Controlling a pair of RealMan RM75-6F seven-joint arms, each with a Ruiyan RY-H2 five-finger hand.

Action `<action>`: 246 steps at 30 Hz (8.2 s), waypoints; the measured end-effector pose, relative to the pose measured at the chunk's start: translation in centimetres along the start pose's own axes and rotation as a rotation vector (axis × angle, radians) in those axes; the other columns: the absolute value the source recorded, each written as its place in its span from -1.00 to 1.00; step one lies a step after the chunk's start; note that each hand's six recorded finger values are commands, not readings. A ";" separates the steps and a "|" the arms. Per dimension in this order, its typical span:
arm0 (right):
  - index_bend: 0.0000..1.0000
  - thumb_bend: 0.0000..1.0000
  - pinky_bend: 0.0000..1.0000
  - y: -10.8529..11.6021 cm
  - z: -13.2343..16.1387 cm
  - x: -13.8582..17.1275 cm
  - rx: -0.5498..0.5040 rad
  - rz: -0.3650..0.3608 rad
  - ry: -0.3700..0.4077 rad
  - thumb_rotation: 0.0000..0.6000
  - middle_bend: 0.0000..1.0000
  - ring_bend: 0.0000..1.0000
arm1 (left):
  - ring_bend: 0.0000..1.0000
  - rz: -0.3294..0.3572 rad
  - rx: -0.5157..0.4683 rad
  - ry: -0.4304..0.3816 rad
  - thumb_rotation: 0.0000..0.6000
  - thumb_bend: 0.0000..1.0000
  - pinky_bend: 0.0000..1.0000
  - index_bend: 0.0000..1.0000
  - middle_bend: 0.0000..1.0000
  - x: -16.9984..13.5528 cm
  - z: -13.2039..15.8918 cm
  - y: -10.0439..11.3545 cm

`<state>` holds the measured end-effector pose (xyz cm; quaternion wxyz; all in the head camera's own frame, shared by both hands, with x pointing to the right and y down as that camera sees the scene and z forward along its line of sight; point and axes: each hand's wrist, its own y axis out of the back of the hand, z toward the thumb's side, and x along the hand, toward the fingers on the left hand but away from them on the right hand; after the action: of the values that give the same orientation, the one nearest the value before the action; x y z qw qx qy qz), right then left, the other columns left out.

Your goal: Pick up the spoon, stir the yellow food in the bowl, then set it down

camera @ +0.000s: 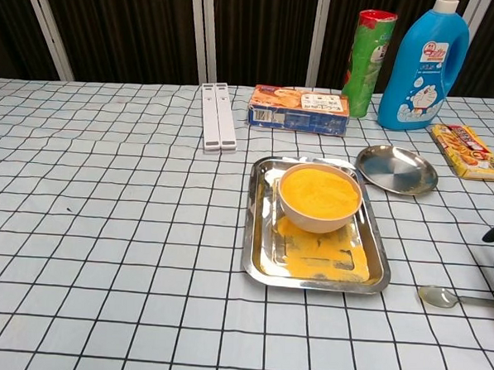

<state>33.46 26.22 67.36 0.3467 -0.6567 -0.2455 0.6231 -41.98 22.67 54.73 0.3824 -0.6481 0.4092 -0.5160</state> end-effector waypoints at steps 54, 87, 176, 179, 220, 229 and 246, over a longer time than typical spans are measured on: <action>0.21 -0.10 -1.00 -1.9 -1.3 -0.9 0.021 0.044 -0.059 1.00 -0.57 -1.00 | -1.00 0.001 -0.002 0.008 1.00 -1.00 -0.93 -1.00 -1.00 0.2 -0.2 0.0; 0.21 0.25 -1.00 6.8 -1.2 -5.3 0.090 -0.088 -0.093 1.00 0.07 -0.39 | -1.00 0.002 0.002 -0.004 1.00 -1.00 -0.93 -1.00 -1.00 0.5 0.0 -0.2; -0.67 0.72 -1.00 10.4 8.2 -9.4 0.250 -0.047 -0.024 1.00 -0.74 -1.00 | -1.00 -0.028 -0.008 -0.017 1.00 -1.00 -0.93 -1.00 -1.00 1.0 -0.1 -0.8; -0.68 0.73 -1.00 9.9 8.4 -9.4 0.240 -0.043 -0.011 1.00 -0.75 -1.00 | -1.00 -0.025 -0.004 -0.020 1.00 -1.00 -0.93 -1.00 -1.00 1.0 0.1 -0.9; -0.47 0.73 -1.00 7.7 9.8 -8.1 0.277 0.009 0.022 1.00 -0.76 -1.00 | -1.00 -0.030 -0.007 -0.014 1.00 -1.00 -0.93 -1.00 -1.00 1.2 -0.1 -1.0; -0.46 0.73 -1.00 7.6 9.5 -8.0 0.270 0.020 0.019 1.00 -0.76 -1.00 | -1.00 -0.029 -0.007 -0.014 1.00 -1.00 -0.93 -1.00 -1.00 1.1 -0.1 -1.0; -0.71 0.00 -1.00 9.9 10.4 -8.4 0.231 -0.066 0.044 1.00 -0.49 -0.88 | -1.00 -0.033 -0.011 -0.010 1.00 -1.00 -0.93 -1.00 -1.00 1.2 -0.2 -1.0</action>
<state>21.26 15.11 65.47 0.4456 -0.6177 -0.1858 0.6208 -41.83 21.93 56.14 0.3724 -0.6592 0.3995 -0.5168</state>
